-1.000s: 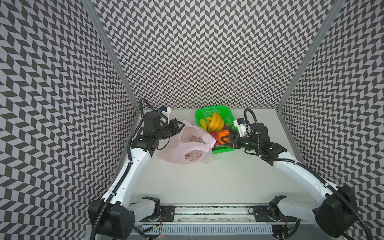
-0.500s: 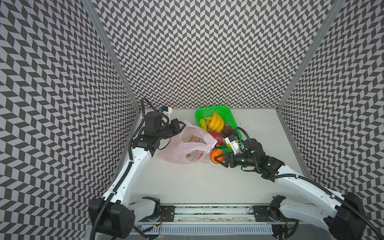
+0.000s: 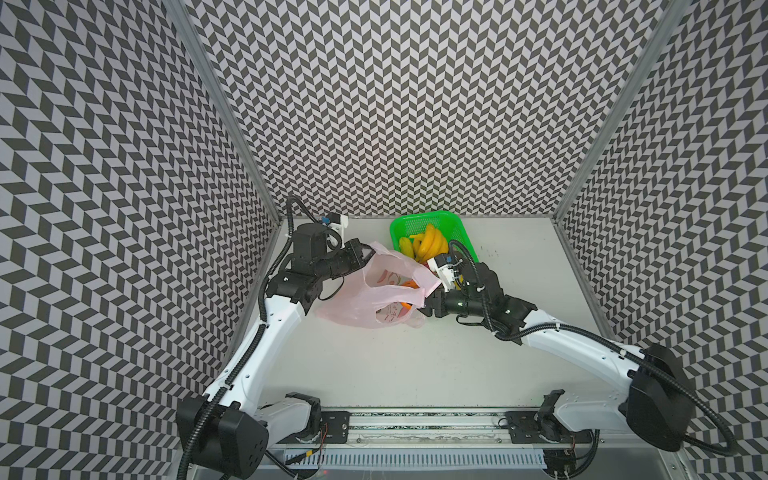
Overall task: Place the fake fruits into the plastic bag and tie a complex knot
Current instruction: 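Lift the persimmon toward the bag opening held by the left gripper, then lower the persimmon into the pink bag and open the right gripper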
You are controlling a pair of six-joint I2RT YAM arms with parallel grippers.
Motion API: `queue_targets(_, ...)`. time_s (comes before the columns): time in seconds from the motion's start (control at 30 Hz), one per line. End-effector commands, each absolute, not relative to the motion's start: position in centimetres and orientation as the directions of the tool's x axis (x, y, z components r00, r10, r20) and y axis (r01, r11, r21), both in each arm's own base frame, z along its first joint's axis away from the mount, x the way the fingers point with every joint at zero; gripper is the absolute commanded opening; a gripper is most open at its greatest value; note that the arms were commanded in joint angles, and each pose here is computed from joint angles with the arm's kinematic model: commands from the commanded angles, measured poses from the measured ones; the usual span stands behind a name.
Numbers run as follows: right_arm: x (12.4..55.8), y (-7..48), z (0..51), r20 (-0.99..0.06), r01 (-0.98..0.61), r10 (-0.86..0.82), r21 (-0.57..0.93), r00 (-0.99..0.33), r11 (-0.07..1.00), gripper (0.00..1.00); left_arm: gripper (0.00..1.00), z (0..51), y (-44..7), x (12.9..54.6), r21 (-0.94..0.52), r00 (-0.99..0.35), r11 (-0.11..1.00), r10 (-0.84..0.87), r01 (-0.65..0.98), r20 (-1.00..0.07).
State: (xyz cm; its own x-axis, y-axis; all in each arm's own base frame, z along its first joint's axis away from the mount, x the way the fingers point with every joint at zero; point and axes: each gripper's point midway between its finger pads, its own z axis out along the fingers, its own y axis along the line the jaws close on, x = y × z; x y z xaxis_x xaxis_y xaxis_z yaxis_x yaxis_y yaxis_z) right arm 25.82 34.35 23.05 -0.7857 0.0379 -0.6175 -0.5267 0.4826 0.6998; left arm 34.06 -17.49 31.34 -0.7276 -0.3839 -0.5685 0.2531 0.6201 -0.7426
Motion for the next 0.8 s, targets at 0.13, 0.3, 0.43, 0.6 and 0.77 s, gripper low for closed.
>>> queue_targets(0.13, 30.1, 34.6, 26.4, -0.712, -0.585, 0.103, 0.643, -0.695, 0.495, 0.51, 0.0, 34.8, -18.2, 33.2, -0.743, -0.687, 0.587, -0.395, 0.321, -0.609)
queue_targets(0.3, 32.5, 33.3, 26.5, -0.733, -0.595, 0.087, 0.61, -0.675, 0.523, 0.52, 0.0, 35.7, -19.1, 32.7, -0.747, -0.69, 0.569, -0.387, 0.344, -0.612)
queue_targets(0.43, 32.9, 33.2, 25.3, -0.723, -0.601, 0.032, 0.597, -0.69, 0.532, 0.56, 0.0, 35.6, -19.7, 32.8, -0.75, -0.695, 0.564, -0.384, 0.346, -0.609)
queue_targets(0.6, 33.0, 33.0, 24.4, -0.716, -0.592, 0.015, 0.588, -0.698, 0.551, 0.62, 0.0, 35.3, -19.9, 33.1, -0.751, -0.696, 0.569, -0.387, 0.336, -0.605)
queue_targets(0.77, 32.9, 33.0, 24.4, -0.718, -0.598, 0.007, 0.585, -0.696, 0.547, 0.67, 0.0, 35.1, -19.8, 33.3, -0.748, -0.695, 0.576, -0.388, 0.33, -0.605)
